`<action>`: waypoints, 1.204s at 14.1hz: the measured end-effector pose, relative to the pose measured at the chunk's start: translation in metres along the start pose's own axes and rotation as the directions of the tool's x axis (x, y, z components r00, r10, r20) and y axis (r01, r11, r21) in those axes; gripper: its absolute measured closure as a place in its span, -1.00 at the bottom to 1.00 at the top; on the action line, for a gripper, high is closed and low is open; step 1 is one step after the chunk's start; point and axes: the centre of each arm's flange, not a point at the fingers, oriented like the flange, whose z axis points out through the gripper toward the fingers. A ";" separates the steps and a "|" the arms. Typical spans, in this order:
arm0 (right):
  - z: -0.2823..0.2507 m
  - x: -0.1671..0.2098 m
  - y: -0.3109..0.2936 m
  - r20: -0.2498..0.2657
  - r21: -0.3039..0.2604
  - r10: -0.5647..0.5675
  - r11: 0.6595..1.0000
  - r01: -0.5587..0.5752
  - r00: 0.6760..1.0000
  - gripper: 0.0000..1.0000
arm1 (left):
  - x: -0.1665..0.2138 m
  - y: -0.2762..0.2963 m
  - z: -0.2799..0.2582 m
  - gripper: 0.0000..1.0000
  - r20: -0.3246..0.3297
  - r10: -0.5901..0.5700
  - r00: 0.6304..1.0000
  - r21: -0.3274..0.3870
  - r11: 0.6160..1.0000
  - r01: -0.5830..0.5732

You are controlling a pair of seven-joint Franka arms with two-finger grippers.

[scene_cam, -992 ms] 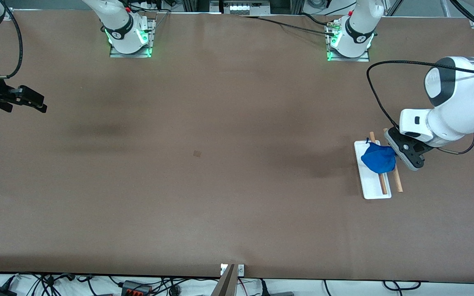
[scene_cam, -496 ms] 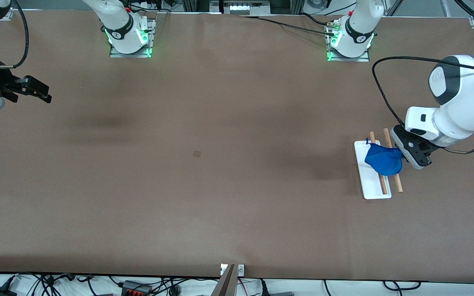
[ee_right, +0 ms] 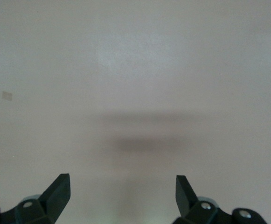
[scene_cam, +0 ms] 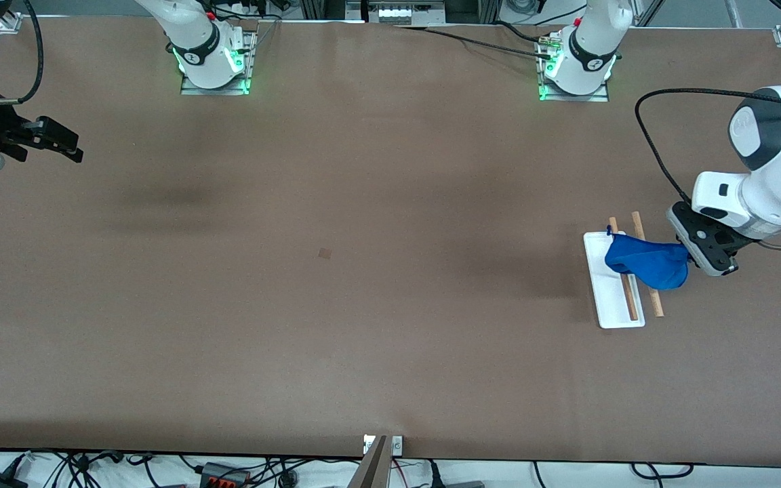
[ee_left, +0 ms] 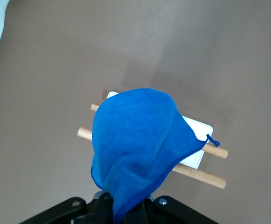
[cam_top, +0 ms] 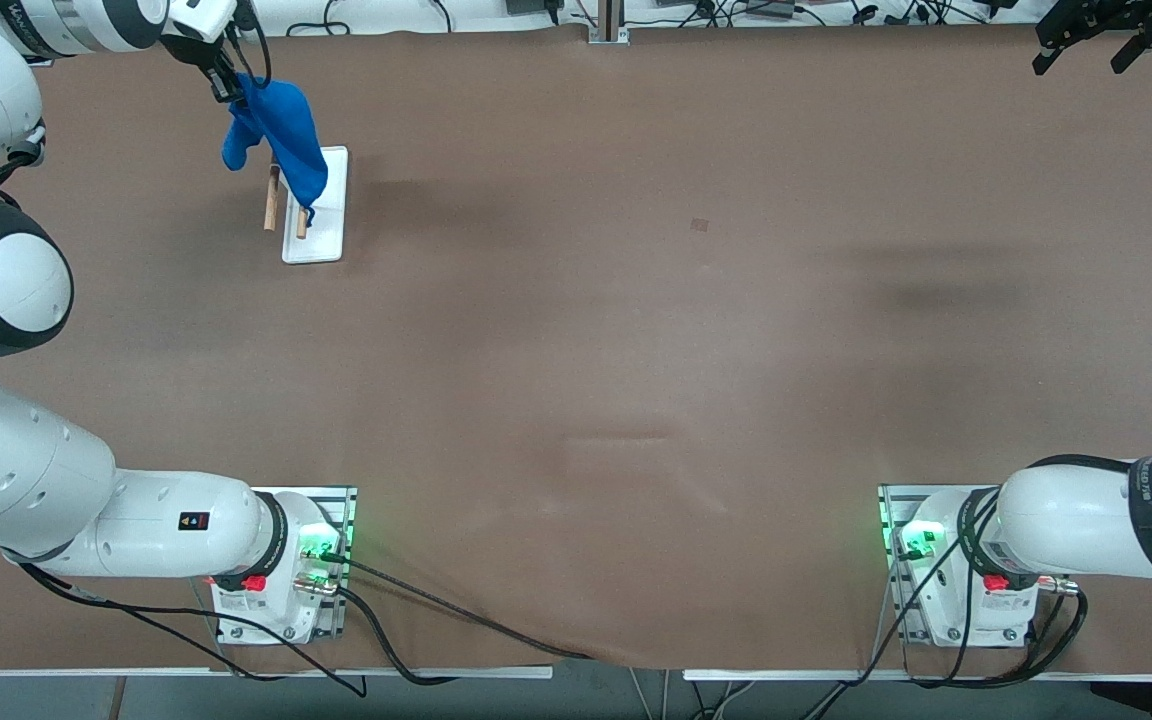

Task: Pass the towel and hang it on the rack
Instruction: 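Drape the towel across both dowels with the left gripper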

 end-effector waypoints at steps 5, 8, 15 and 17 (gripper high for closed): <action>0.001 0.002 0.000 0.001 0.000 0.000 1.000 0.000 1.000 -1.00 | -0.009 0.015 0.038 0.95 -0.026 -0.039 0.999 -0.033 0.999 0.039; 0.002 0.005 0.000 -0.009 -0.001 0.000 1.000 0.000 1.000 -1.00 | -0.012 0.018 0.045 0.95 -0.026 -0.044 0.999 -0.034 0.998 0.043; 0.001 0.006 0.000 -0.019 -0.001 0.000 1.000 0.000 1.000 -1.00 | -0.027 0.026 0.067 0.95 -0.028 -0.064 0.998 -0.010 0.998 0.063; 0.001 0.006 0.000 -0.019 -0.001 0.000 1.000 0.000 1.000 -1.00 | -0.028 0.029 0.073 0.95 -0.029 -0.064 0.998 -0.005 0.998 0.064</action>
